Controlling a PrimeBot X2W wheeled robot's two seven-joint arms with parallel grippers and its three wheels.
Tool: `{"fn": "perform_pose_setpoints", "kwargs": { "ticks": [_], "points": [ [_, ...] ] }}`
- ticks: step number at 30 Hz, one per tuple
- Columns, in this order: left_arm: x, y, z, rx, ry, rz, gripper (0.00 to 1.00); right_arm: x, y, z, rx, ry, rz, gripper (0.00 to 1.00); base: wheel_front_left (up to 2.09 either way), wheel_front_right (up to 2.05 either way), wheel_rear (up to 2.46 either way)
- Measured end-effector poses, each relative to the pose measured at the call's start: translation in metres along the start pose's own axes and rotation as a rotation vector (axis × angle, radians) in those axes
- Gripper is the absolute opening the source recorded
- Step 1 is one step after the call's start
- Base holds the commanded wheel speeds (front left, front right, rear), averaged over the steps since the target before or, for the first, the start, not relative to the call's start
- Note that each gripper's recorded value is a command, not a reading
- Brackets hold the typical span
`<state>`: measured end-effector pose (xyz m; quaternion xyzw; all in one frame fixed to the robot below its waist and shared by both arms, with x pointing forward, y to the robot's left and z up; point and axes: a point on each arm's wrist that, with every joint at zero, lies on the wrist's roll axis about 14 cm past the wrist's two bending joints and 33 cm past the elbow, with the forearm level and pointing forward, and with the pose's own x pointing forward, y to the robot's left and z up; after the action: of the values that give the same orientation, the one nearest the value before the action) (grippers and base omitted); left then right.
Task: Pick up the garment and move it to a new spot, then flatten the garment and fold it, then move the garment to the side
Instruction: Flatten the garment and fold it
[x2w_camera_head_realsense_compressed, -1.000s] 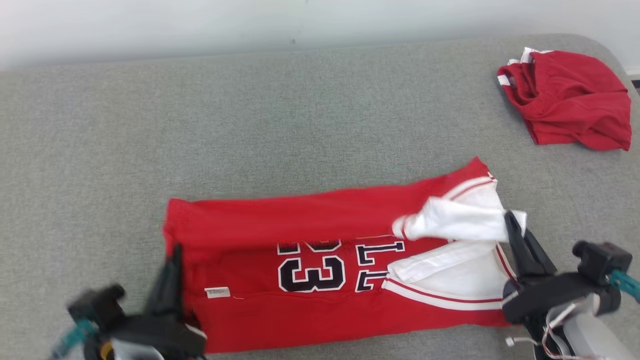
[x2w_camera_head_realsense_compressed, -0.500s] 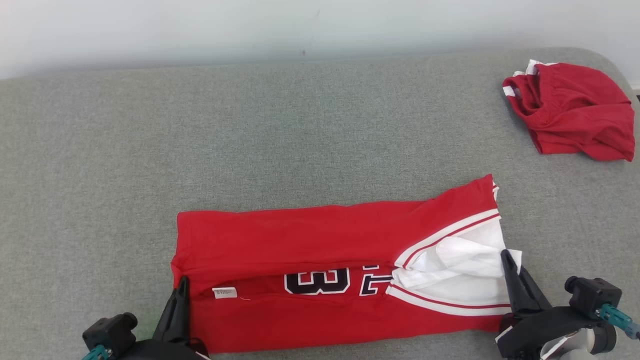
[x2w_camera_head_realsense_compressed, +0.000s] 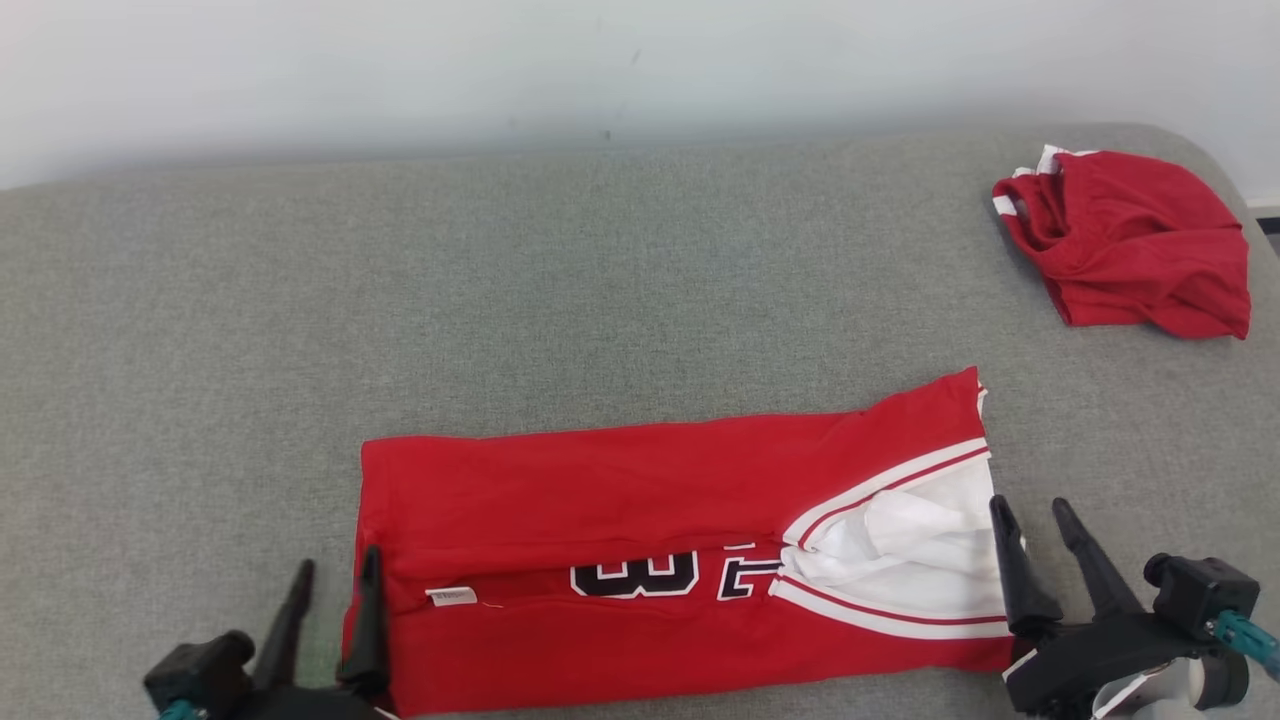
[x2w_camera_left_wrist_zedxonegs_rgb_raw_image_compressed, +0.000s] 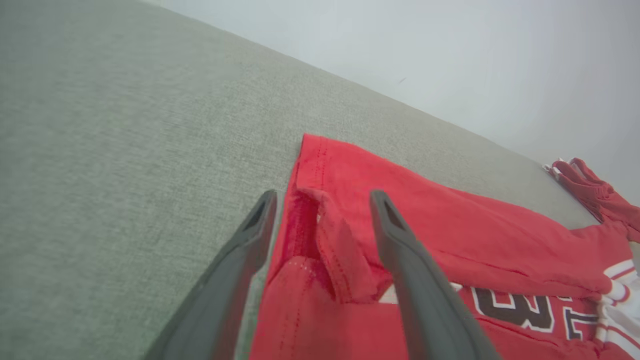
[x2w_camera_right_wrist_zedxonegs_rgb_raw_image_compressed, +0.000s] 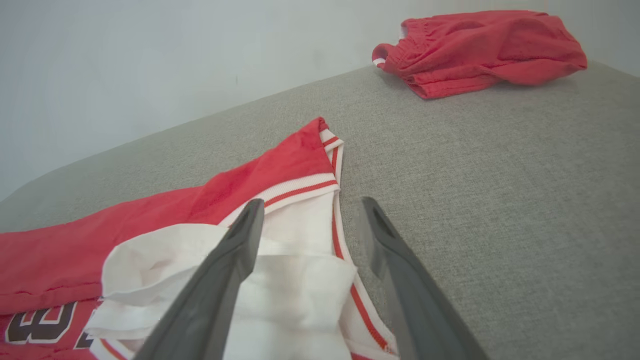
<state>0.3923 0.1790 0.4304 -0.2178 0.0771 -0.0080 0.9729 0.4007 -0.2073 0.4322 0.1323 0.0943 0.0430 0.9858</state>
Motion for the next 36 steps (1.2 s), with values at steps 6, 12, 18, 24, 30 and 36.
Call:
{"fn": "perform_pose_setpoints", "kwargs": {
  "ticks": [6, 12, 18, 24, 30, 36],
  "points": [
    [-0.012, 0.011, 0.044, 0.162, -0.135, 0.033, 1.0, 0.008, -0.004, 0.018, -0.055, -0.02, 0.001, 1.0, 0.0, 0.0, 0.0],
    [-0.028, 0.02, 0.052, 0.272, -0.163, 0.076, 1.0, 0.02, -0.005, 0.007, -0.11, 0.079, -0.002, 1.0, 0.0, 0.0, 0.0],
    [-0.049, 0.035, 0.053, 0.359, -0.155, 0.139, 1.0, 0.025, -0.006, -0.031, -0.124, 0.252, -0.019, 1.0, 0.0, 0.0, 0.0],
    [-0.063, 0.047, 0.044, 0.361, -0.128, 0.177, 1.0, 0.024, -0.004, -0.048, -0.14, 0.332, -0.015, 1.0, 0.0, 0.0, 0.0],
    [-0.063, 0.043, 0.038, 0.351, -0.114, 0.168, 1.0, 0.023, 0.007, -0.055, -0.121, 0.369, 0.011, 0.0, 0.0, 0.0, 0.0],
    [-0.063, 0.038, 0.035, 0.352, -0.108, 0.156, 1.0, 0.024, -0.008, -0.04, -0.101, 0.318, -0.025, 0.0, 0.0, 0.0, 0.0]
  ]
}}
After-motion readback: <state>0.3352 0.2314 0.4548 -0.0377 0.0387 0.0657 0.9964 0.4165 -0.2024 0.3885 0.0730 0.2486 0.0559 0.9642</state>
